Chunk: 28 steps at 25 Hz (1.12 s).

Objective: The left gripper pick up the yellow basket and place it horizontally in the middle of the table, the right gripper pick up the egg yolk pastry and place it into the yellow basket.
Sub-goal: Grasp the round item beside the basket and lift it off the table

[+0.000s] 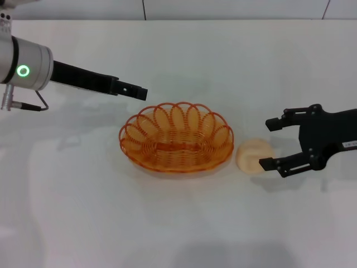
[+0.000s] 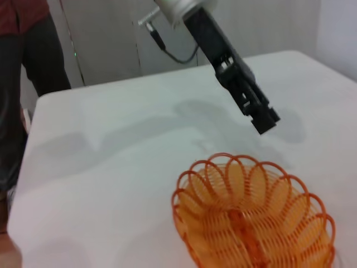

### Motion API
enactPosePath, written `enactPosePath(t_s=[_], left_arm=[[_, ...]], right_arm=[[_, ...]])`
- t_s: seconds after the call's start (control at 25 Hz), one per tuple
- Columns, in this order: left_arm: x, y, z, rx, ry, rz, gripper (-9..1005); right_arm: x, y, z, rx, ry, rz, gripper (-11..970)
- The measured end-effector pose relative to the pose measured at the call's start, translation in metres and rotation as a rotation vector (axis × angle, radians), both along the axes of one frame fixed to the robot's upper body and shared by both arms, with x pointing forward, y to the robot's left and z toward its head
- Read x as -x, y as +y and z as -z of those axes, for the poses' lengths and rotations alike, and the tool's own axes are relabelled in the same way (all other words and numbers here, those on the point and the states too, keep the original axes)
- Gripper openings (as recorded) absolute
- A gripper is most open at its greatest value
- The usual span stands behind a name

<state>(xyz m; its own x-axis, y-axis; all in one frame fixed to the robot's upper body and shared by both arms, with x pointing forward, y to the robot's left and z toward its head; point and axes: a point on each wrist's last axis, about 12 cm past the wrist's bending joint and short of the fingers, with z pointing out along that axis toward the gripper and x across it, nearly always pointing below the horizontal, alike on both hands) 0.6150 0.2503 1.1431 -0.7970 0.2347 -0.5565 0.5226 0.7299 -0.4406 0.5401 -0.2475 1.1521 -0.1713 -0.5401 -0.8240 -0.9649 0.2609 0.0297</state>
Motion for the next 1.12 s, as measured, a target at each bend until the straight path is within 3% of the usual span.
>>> enactPosePath(t_s=[0.56,0.76,1.12], left_arm=[[0.010,0.002,0.000,-0.026,-0.168,0.247,884],[0.019,0.001,0.001,0.019,-0.224,0.327,884],[0.025,-0.001,0.001,0.037,-0.233,0.399,883]], right_arm=[[-0.023,0.017,0.017,0.062,0.003,0.032,855],[-0.027,0.022,0.025,0.079,-0.001,0.041,855],[-0.029,0.025,0.035,0.100,0.004,0.056,839]])
